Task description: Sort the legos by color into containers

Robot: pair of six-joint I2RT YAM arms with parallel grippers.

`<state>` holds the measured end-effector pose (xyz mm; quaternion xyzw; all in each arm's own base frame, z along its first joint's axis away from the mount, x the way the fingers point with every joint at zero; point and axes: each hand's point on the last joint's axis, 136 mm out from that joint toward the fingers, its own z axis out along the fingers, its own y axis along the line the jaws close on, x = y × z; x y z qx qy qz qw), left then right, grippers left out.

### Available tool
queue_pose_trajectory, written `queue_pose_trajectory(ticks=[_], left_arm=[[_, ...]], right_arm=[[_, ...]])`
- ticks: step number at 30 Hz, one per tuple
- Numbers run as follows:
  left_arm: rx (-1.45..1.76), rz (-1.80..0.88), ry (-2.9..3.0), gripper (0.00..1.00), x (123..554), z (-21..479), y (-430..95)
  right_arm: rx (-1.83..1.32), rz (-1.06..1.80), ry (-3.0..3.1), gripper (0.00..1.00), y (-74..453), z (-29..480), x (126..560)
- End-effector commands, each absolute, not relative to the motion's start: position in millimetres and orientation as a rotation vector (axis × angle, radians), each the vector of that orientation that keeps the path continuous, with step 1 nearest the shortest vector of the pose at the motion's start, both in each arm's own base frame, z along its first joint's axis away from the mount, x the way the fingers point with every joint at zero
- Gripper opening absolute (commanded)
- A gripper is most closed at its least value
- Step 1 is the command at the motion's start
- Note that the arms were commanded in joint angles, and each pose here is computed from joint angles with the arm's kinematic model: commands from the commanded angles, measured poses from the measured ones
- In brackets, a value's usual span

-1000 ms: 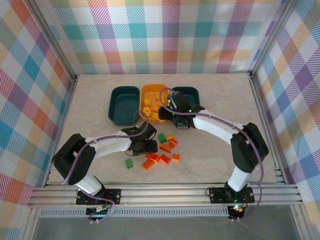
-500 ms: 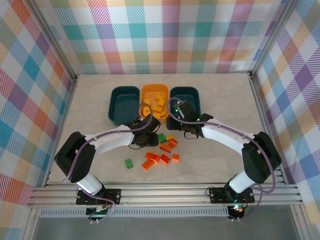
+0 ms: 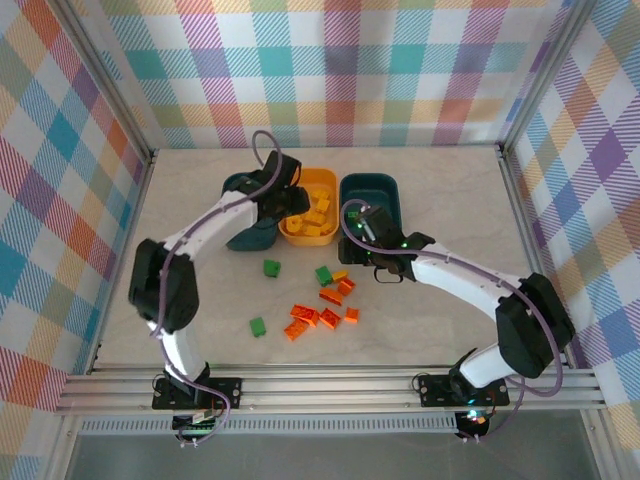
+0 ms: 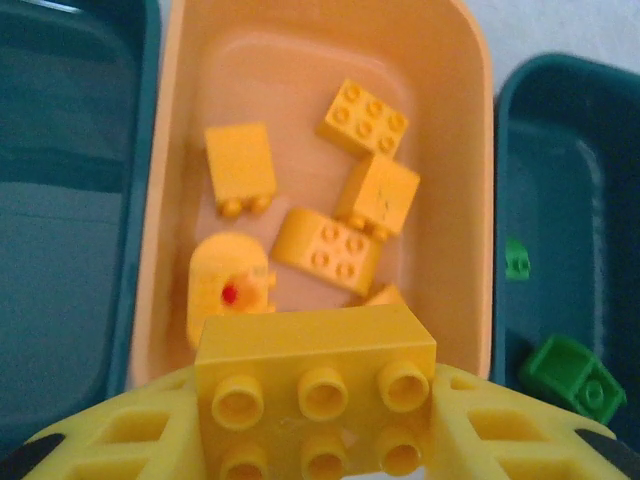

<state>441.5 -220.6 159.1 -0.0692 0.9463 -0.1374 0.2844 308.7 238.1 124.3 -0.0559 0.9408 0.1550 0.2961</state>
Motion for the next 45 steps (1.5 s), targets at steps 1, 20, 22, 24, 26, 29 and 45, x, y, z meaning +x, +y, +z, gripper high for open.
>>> queue_pose_trajectory(ticks=[1,20,22,24,26,29,45], left_arm=[[-0.128,-0.376,2.629,0.4,451.2,136.4,-233.5],[-0.138,-0.437,2.556,0.86,443.7,182.1,-231.1],[-0.153,-0.445,2.55,0.86,426.5,180.3,-222.7],[-0.184,-0.451,2.546,0.86,409.5,176.7,-212.8],[-0.208,-0.453,2.551,0.86,394.8,170.3,-205.0],[-0.226,-0.453,2.558,0.86,375.7,164.1,-195.1],[-0.232,-0.397,2.588,0.86,335.5,147.7,-169.5]], right_arm=[[-0.155,0.406,2.517,0.73,230.9,126.7,297.0],[-0.477,0.441,2.724,0.57,261.2,80.8,274.5],[-0.497,0.437,2.736,0.57,264.3,75.2,272.1],[-0.523,0.447,2.747,0.57,270.6,70.3,269.8],[-0.545,0.461,2.753,0.57,277.9,67.0,269.2],[-0.568,0.463,2.764,0.58,286.5,62.0,269.7],[-0.592,0.174,2.785,0.57,264.5,41.2,285.1]])
